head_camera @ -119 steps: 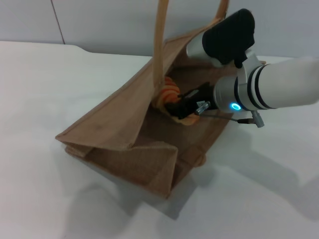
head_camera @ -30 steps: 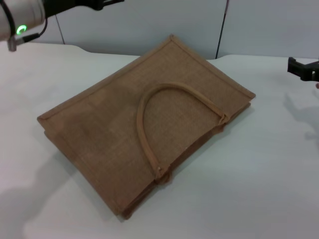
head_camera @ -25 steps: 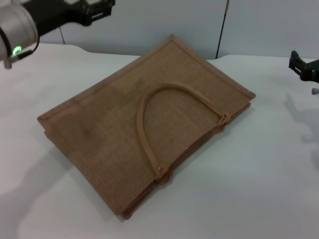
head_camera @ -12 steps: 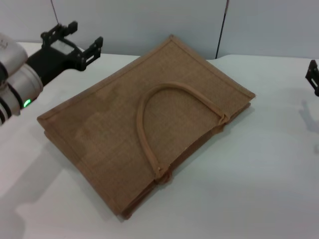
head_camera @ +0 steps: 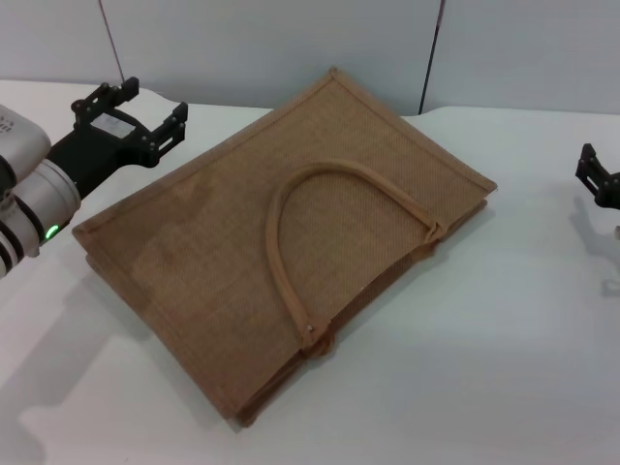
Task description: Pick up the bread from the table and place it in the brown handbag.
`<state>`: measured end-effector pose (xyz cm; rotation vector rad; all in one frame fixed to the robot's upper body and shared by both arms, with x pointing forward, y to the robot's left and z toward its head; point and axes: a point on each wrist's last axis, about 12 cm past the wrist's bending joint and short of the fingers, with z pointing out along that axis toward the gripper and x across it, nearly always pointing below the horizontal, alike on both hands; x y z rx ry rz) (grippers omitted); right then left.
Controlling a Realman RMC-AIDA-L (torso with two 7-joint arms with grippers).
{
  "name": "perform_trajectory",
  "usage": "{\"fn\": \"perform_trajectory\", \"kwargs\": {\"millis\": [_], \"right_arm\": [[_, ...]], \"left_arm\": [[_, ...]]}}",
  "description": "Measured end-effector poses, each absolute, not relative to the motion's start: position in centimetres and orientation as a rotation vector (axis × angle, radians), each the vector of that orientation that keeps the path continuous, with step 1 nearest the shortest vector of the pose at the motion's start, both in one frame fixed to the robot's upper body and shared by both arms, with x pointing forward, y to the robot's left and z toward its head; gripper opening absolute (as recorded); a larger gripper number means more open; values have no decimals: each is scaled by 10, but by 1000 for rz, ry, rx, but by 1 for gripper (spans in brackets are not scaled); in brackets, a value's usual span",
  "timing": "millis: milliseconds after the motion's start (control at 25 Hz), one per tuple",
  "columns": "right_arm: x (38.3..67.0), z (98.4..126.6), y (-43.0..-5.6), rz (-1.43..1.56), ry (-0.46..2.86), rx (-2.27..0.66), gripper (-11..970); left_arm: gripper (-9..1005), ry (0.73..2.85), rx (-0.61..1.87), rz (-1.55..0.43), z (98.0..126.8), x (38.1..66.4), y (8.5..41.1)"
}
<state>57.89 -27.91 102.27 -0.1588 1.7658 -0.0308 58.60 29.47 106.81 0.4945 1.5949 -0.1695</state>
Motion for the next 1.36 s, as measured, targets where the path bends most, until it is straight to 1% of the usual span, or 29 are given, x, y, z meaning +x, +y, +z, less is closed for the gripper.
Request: {"fn": "perform_trajectory", "kwargs": {"millis": [920, 1360], "right_arm": [[580, 1023, -282, -41, 1768, -155, 830], [585, 1022, -282, -50, 1798, -172, 830]], "left_arm": [[724, 1603, 502, -168, 1067, 586, 293], [724, 1608, 499, -164, 1067, 588, 294]]}}
